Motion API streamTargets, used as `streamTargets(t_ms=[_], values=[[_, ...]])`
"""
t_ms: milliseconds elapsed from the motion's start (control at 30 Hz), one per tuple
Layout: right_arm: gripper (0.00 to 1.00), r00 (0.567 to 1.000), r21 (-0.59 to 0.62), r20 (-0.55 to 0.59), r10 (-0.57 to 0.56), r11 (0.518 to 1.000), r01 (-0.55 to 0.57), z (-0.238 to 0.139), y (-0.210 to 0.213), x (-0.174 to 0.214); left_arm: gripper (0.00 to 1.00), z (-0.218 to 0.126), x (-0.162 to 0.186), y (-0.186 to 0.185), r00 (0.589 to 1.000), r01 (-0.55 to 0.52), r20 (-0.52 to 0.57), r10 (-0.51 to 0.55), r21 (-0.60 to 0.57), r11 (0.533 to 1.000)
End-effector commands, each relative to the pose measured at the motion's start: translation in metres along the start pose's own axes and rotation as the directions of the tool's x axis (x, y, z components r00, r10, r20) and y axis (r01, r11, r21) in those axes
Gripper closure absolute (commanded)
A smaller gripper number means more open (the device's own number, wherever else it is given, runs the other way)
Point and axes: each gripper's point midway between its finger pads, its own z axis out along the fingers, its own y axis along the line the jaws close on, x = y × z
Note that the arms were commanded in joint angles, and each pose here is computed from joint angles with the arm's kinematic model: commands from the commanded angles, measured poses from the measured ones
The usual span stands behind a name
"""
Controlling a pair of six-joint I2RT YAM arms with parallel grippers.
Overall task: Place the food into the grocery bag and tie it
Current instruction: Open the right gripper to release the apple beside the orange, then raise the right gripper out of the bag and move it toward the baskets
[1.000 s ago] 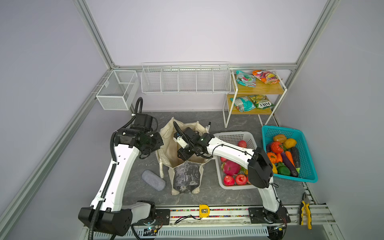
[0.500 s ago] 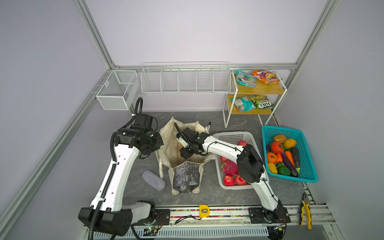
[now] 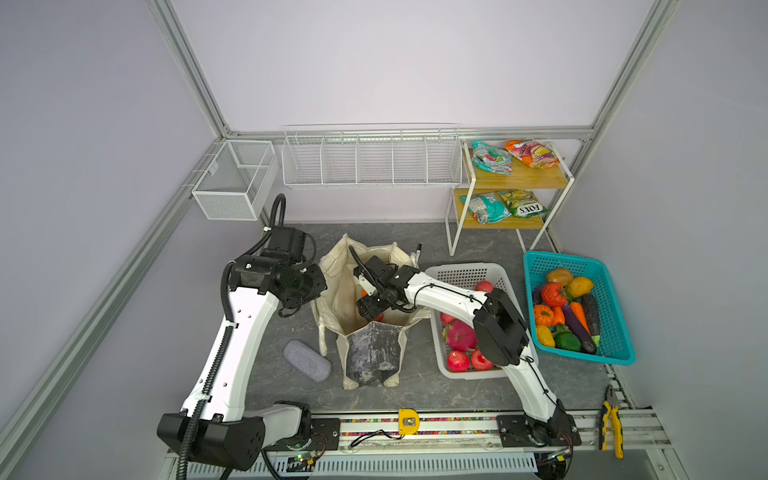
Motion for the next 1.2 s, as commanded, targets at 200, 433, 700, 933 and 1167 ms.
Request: streamTargets(t_ms=[200, 433, 700, 933, 1167], values=[[0.12, 0.987, -0.048, 0.154, -0.056, 0.997, 0.064, -0.064, 0.015, -0.034, 1.0, -0.009, -0.01, -0.003, 0.999, 0.011, 0.047, -0.012, 0.007, 1.0], [0.12, 0.956, 0.012, 0.278, -0.098, 0.995, 0.098, -0.13, 0.015, -0.067, 1.0, -0.005, -0.011, -0.004, 0.999, 0.019, 0.044, -0.019, 0.009, 1.0], [0.12, 0.865, 0.125, 0.483, -0.14, 0.988, 0.09, -0.236, 0.009, -0.103, 1.0, 0.0, -0.013, -0.007, 0.999, 0.021, 0.034, -0.021, 0.015, 1.0], [0.12, 0.73, 0.28, 0.663, -0.165, 0.959, -0.038, -0.32, -0.021, -0.113, 1.0, -0.002, -0.015, -0.005, 0.999, 0.016, 0.046, -0.017, 0.006, 1.0], [0.12, 0.635, 0.391, 0.75, -0.186, 0.899, -0.198, -0.362, -0.058, -0.087, 1.0, -0.001, -0.012, -0.003, 0.999, 0.01, 0.046, -0.01, 0.002, 1.0]])
